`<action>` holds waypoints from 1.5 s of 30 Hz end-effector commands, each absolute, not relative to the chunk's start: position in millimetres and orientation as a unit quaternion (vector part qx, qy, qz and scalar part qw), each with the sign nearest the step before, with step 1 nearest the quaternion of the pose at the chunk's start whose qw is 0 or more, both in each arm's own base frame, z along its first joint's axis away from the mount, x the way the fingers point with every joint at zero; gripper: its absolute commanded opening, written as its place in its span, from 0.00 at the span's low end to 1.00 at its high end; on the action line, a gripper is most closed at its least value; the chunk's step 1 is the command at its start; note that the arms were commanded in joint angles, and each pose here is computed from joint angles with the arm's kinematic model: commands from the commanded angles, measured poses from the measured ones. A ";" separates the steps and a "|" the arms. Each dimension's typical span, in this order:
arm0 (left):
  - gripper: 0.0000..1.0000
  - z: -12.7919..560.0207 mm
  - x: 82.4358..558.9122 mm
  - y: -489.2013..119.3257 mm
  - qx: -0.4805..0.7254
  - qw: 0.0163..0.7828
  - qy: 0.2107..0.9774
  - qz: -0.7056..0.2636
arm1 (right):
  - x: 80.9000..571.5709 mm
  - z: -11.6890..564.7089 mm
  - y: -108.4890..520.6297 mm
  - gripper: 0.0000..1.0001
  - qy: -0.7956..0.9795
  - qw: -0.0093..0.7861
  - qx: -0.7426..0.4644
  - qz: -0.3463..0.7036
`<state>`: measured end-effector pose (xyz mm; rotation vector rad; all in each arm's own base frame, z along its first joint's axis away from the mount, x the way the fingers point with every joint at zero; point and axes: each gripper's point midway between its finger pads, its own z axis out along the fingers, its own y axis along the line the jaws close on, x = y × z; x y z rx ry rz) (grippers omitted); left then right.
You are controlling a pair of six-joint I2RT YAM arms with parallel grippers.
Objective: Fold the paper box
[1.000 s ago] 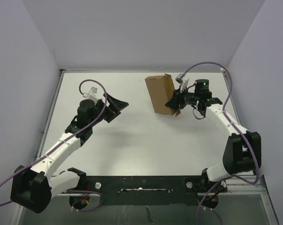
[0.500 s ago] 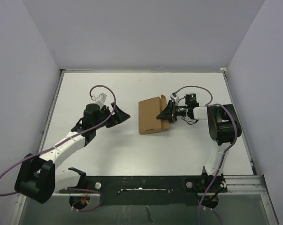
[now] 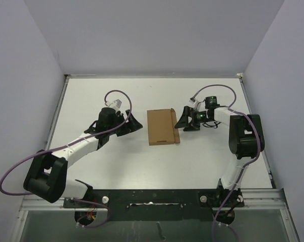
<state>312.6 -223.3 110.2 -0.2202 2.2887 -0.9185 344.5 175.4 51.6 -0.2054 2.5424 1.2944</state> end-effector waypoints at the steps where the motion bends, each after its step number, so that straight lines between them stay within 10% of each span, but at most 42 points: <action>1: 0.78 136.5 329.6 -227.1 -0.054 0.370 0.859 -0.349 | 351.9 70.4 138.7 0.91 0.894 0.200 -0.124 0.381; 5: 0.76 142.3 329.7 -236.8 -0.026 0.374 0.849 -0.372 | 355.3 95.1 126.1 0.88 0.877 0.263 -0.197 0.351; 11: 0.70 131.4 339.3 -250.8 -0.007 0.356 0.850 -0.387 | 343.9 102.9 148.3 0.20 0.856 0.265 -0.254 0.364; 16: 0.69 114.1 350.6 -263.2 -0.001 0.336 0.858 -0.389 | 337.0 81.4 165.6 0.00 0.866 0.221 -0.256 0.368; 38: 0.64 65.3 342.5 -265.3 0.022 0.299 0.887 -0.350 | 320.9 70.4 225.4 0.01 0.840 0.181 -0.359 0.364; 45: 0.64 102.9 345.1 -244.5 0.024 0.354 0.871 -0.340 | 302.2 147.9 216.5 0.13 0.755 0.166 -0.211 0.598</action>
